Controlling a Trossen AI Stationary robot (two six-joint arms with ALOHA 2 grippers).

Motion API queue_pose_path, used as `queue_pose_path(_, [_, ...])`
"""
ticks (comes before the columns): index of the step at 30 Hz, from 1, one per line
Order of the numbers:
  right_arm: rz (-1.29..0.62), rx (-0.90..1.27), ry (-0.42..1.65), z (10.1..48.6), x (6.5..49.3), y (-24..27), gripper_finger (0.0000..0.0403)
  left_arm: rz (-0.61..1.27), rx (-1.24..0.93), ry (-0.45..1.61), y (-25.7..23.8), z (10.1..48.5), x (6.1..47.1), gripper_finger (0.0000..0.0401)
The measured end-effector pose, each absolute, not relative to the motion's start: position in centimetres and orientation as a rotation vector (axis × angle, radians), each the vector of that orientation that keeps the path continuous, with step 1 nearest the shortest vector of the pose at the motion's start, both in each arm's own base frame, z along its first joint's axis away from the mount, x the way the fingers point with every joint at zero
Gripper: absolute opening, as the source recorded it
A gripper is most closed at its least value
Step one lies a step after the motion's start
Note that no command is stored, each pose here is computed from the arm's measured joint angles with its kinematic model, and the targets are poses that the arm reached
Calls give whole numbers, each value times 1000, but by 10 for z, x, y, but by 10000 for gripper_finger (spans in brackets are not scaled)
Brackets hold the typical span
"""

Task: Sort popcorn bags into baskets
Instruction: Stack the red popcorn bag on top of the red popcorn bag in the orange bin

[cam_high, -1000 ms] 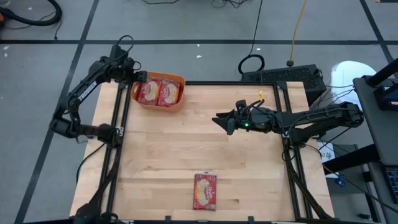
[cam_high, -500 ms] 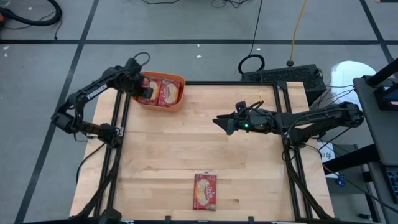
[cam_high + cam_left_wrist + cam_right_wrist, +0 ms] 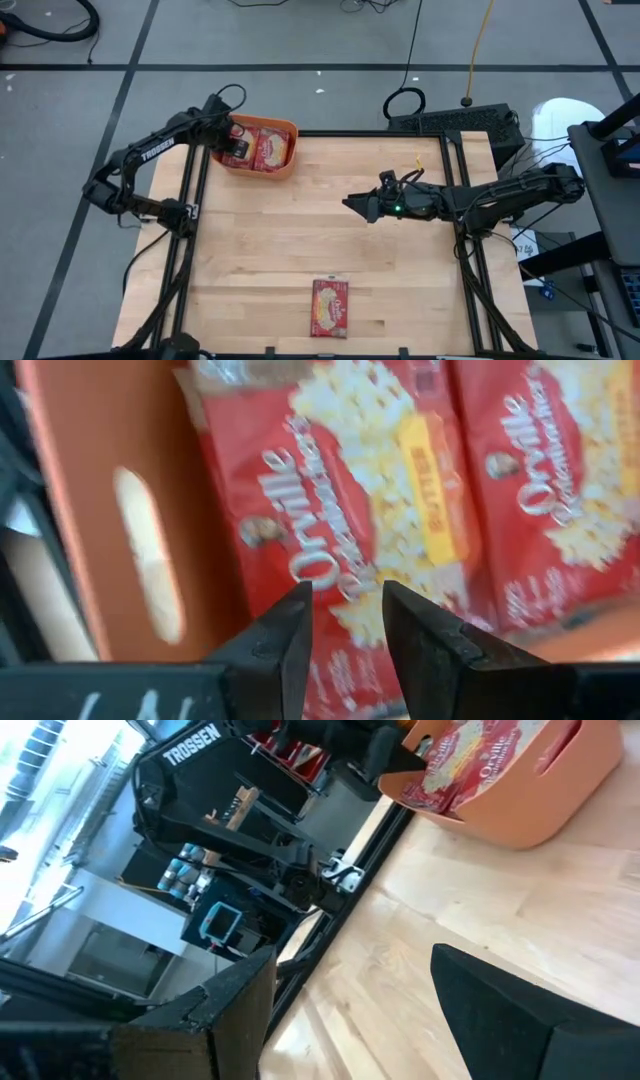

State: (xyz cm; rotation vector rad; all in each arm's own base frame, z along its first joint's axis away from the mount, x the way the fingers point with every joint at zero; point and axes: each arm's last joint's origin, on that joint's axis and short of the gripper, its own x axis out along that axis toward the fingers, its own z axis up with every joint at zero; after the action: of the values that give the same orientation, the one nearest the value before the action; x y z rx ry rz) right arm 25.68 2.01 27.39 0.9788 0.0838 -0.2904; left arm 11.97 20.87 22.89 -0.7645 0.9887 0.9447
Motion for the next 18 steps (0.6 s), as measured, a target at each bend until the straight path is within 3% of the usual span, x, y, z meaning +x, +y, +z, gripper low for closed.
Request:
queue_pose_path(12, [-272, 981, 60, 277, 256, 28, 258, 950, -789, 1066, 216, 212, 125, 126])
queue_pose_path(18, [-231, 1006, 81, 276, 255, 40, 258, 930, -791, 1026, 208, 240, 121, 126])
